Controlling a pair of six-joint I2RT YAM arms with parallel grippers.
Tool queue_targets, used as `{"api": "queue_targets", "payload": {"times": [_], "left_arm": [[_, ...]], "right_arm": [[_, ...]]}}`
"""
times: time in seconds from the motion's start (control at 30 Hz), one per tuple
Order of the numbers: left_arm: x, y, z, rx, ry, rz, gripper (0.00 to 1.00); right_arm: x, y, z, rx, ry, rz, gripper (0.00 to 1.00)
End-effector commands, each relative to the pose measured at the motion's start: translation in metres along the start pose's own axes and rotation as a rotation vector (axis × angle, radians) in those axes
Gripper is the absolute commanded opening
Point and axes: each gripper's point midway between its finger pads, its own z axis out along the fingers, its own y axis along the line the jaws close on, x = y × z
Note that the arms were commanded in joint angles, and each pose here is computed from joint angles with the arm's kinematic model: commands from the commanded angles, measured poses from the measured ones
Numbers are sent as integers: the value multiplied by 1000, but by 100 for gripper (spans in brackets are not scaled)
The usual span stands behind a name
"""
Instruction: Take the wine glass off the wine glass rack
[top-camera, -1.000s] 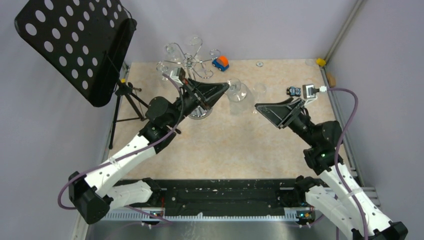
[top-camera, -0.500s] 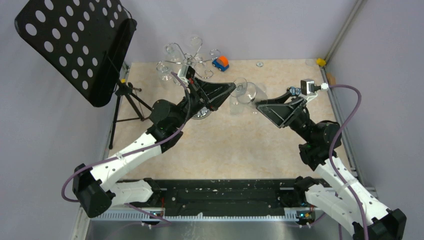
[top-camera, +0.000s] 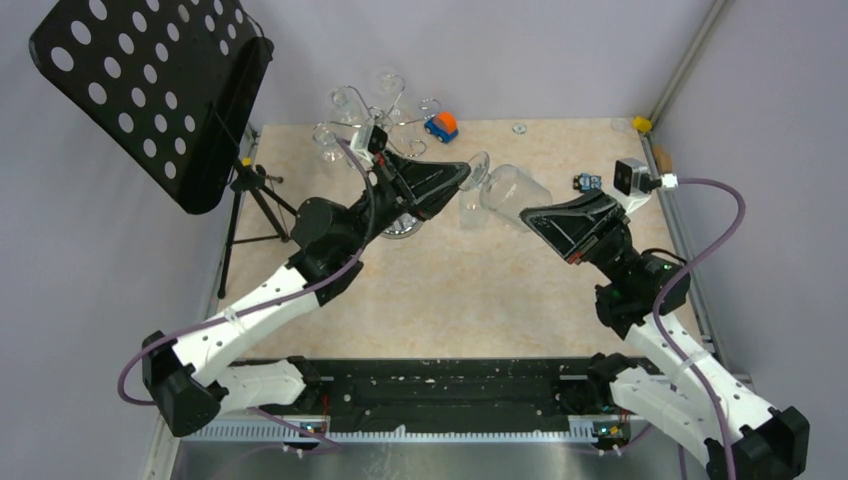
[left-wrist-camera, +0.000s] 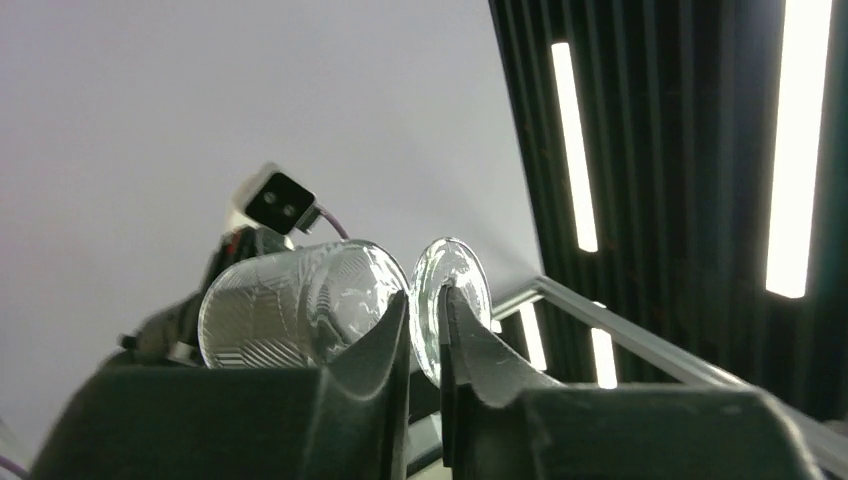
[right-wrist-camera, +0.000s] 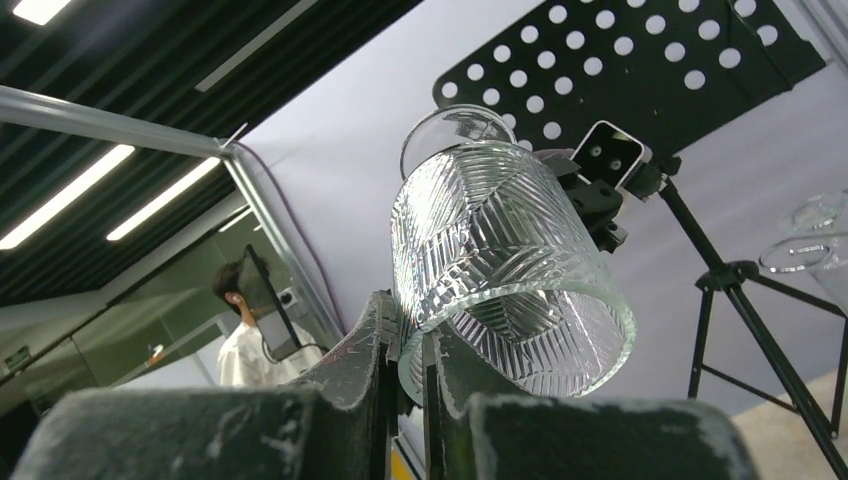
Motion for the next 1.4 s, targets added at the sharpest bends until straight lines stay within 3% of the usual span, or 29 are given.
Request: {"api": "queue_targets", "payload": {"times": [0.0,0.1,0.2,0.33,0.47,0.73,0.87,1.03,1.37], "left_arm": [[7,-54,3,72,-1,263,24],[3,-46,0,36,-22,328,51],[-1,-34,-4,-15,-37,387,67],[-8,-21,-7,-71,-52,492,75],[-13,-1,-13,-144,-23,698,81],[-55,86,-41,-644,115,1065,82],[-75,100,-57,-805,130,1173,82],[-85,102,-68,-861,134,1245,82],[-89,107,-82,-888,142,1295,83]], "right_arm": [[-18,31,14,-67,-33,-119,0],[-24,28,17,-1,-38,-187,0],[-32,20,18,102,-45,-252,0],[-40,4,14,244,-39,-322,0],[-49,-19,5,417,-22,-391,0],[-88,-101,-58,1104,110,-592,0],[-90,-132,-98,1375,258,-642,0],[-92,-162,-129,1554,379,-658,0],[-87,-240,-173,1685,621,-544,0]]}}
